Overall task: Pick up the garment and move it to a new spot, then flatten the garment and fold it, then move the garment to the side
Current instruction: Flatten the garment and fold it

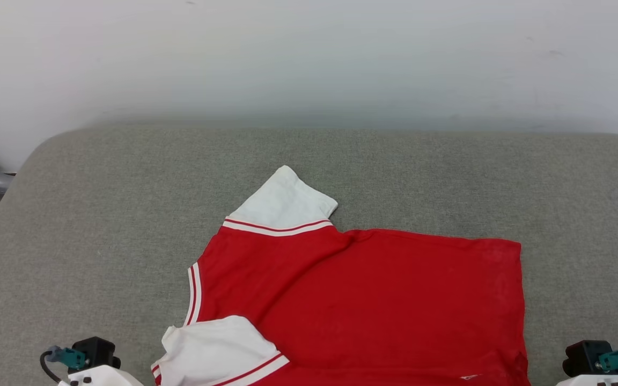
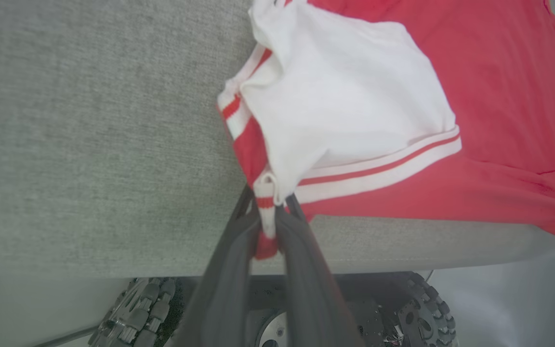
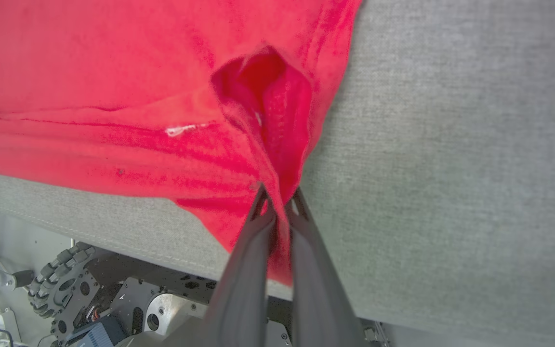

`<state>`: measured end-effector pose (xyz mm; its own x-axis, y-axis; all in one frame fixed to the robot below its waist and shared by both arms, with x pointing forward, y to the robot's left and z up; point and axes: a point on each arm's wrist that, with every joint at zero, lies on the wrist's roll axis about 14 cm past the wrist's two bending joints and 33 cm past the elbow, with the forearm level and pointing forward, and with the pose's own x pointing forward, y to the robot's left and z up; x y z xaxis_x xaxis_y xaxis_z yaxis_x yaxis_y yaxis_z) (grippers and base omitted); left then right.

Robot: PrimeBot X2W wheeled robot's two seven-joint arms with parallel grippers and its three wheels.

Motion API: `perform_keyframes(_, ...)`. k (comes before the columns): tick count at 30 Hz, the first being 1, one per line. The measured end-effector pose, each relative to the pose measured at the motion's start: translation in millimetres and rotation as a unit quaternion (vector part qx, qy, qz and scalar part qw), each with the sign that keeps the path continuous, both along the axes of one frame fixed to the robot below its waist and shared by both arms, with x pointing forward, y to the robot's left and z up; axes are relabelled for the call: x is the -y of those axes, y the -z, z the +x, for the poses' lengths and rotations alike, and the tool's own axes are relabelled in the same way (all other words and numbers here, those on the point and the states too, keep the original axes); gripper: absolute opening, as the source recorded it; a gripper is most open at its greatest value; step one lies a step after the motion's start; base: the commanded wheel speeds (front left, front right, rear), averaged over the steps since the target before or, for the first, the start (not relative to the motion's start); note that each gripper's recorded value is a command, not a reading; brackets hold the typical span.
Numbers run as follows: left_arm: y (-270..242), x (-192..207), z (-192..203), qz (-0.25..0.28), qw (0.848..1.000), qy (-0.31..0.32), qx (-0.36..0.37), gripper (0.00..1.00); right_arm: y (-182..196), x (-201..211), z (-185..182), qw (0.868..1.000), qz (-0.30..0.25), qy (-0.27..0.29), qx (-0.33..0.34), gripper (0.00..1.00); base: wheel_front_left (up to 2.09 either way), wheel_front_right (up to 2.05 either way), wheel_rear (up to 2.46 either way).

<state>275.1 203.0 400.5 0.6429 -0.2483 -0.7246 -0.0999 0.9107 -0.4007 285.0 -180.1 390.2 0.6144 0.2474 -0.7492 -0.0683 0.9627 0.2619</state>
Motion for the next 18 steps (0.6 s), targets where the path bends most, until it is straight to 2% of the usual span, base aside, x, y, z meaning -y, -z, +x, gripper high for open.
perform_keyframes(1, 2, 1, 2, -0.003, 1.000, -0.003, 0.001, 0.37, 3, 1, -1, 1.000, -0.002, 0.004, -0.001, 1.00, 0.00, 0.00, 0.00)
perform_keyframes(2, 5, 2, 2, -0.006, 1.000, -0.003, -0.004, 0.73, 4, 1, 0, 1.000, 0.000, 0.009, 0.006, 1.00, 0.00, 0.00, 0.00)
perform_keyframes(3, 6, 4, 3, -0.008, 1.000, -0.003, -0.003, 1.00, 4, 0, 1, 1.000, 0.002, 0.011, 0.012, 1.00, 0.00, 0.00, 0.00)
perform_keyframes(10, 2, 4, 18, 0.009, 0.999, 0.001, 0.037, 1.00, -20, -1, 25, 0.991, -0.002, 0.025, 0.131, 1.00, 0.00, 0.00, 0.00)
perform_keyframes(14, -19, 0, 38, 0.035, 0.994, 0.007, 0.104, 1.00, -47, 4, 43, 0.974, -0.014, 0.036, 0.222, 1.00, 0.00, 0.00, 0.00)
perform_keyframes(18, -49, -1, 62, 0.061, 0.978, 0.006, 0.197, 1.00, -67, 6, 55, 0.959, -0.019, 0.049, 0.279, 1.00, 0.00, 0.00, 0.00)
